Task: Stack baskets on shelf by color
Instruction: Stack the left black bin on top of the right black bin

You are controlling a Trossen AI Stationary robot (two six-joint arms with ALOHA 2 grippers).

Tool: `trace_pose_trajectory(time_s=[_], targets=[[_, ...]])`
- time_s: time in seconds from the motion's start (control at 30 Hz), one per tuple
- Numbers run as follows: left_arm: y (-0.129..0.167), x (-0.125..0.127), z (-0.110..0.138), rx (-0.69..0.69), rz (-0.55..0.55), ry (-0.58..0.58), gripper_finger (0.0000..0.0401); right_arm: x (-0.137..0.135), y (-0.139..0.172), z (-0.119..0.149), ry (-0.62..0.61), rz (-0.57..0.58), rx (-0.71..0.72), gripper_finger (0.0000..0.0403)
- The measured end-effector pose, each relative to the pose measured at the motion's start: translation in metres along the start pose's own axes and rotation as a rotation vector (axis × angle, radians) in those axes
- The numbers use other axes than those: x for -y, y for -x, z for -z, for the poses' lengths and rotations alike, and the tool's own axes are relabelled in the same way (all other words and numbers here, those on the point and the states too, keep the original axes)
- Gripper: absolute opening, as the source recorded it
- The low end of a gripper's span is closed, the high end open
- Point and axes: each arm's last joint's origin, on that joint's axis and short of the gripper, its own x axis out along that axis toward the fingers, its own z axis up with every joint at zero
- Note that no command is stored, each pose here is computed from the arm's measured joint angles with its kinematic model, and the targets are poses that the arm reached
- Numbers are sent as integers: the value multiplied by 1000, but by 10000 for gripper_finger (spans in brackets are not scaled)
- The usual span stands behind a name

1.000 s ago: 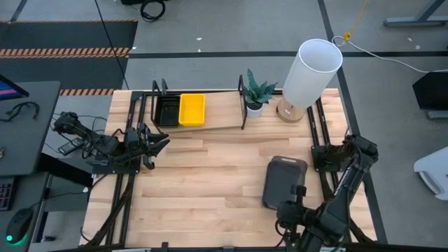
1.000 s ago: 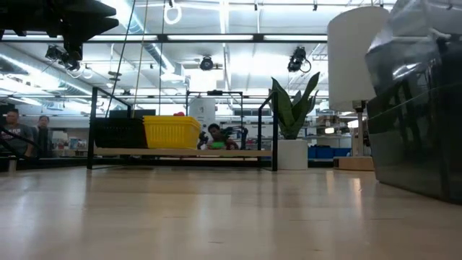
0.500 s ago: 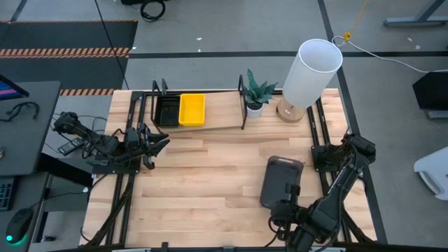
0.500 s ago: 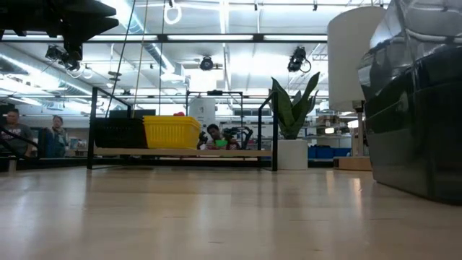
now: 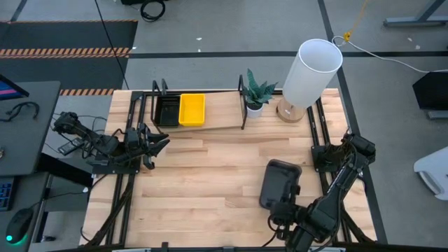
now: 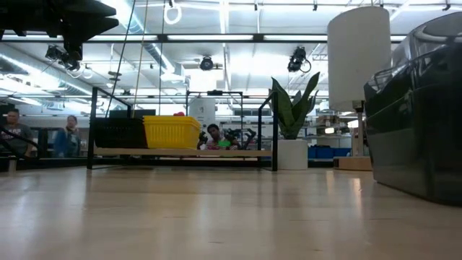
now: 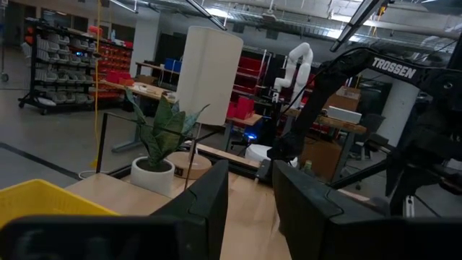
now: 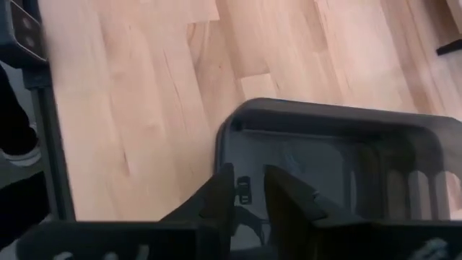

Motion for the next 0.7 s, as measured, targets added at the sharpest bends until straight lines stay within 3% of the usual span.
trace_pose_trajectory(time_s=[0.27, 0.6, 0.7], targets=[[0, 0, 0, 0, -1, 0, 117, 15, -10, -9, -33, 67, -102, 80], [0, 0, 0, -3, -8, 3, 117, 35, -76, -11, 1, 72, -259, 53], [0, 0, 1, -5, -8, 0, 117, 46, -90, -11, 6, 120, -288, 45]])
